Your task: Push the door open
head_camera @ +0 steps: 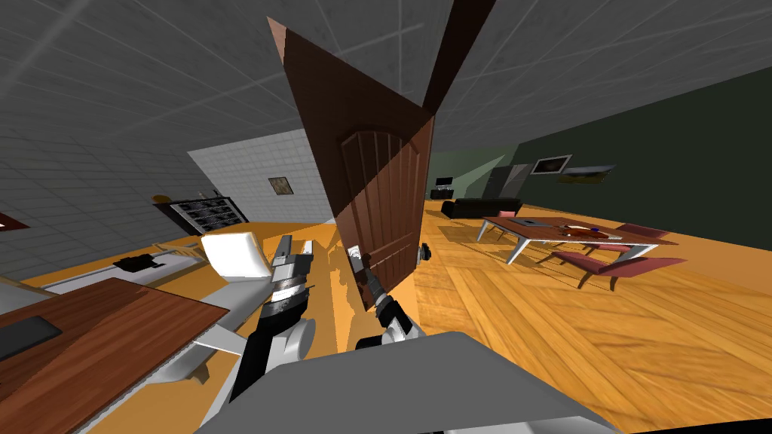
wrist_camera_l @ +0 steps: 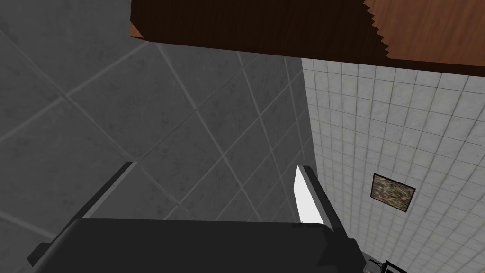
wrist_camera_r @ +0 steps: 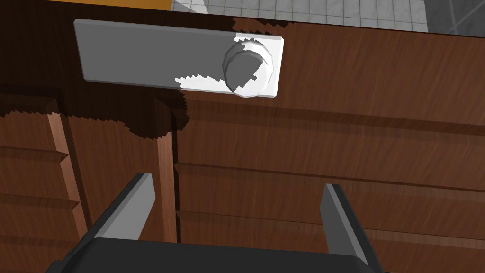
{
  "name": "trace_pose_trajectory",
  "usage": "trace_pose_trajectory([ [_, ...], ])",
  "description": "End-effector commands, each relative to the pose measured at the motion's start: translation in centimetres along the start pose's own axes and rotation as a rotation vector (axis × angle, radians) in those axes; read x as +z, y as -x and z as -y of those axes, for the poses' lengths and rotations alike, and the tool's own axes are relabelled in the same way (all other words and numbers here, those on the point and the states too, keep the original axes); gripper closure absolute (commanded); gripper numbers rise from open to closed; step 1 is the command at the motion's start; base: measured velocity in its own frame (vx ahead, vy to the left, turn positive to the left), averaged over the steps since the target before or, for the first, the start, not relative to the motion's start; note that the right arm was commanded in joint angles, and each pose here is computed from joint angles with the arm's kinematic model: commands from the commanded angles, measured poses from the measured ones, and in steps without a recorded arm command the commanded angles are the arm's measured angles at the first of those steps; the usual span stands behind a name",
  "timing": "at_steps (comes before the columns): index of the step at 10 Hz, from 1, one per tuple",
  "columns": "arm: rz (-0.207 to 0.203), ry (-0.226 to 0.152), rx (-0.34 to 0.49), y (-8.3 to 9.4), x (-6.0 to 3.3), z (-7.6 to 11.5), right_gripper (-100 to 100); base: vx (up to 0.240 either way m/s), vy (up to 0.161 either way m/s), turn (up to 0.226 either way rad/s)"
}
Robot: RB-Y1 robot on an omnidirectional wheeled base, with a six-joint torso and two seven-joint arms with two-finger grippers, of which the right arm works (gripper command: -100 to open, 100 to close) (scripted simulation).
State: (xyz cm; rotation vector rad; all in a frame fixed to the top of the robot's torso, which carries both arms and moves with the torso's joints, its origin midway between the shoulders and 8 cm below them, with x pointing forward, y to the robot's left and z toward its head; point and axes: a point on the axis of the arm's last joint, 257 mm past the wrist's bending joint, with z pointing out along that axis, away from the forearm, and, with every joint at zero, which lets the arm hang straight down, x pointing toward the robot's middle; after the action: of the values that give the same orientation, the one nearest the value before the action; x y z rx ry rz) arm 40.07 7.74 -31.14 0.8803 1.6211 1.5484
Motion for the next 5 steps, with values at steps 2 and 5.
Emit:
trace_pose_trajectory([
  [2, 0.005, -0.004, -0.016, 0.86, 0.07, 0.34, -100, 0.202, 0.11, 0.021],
  [5, 0.015, 0.01, -0.006, 0.96, 0.93, -0.32, -100, 0.212, 0.139, 0.025],
])
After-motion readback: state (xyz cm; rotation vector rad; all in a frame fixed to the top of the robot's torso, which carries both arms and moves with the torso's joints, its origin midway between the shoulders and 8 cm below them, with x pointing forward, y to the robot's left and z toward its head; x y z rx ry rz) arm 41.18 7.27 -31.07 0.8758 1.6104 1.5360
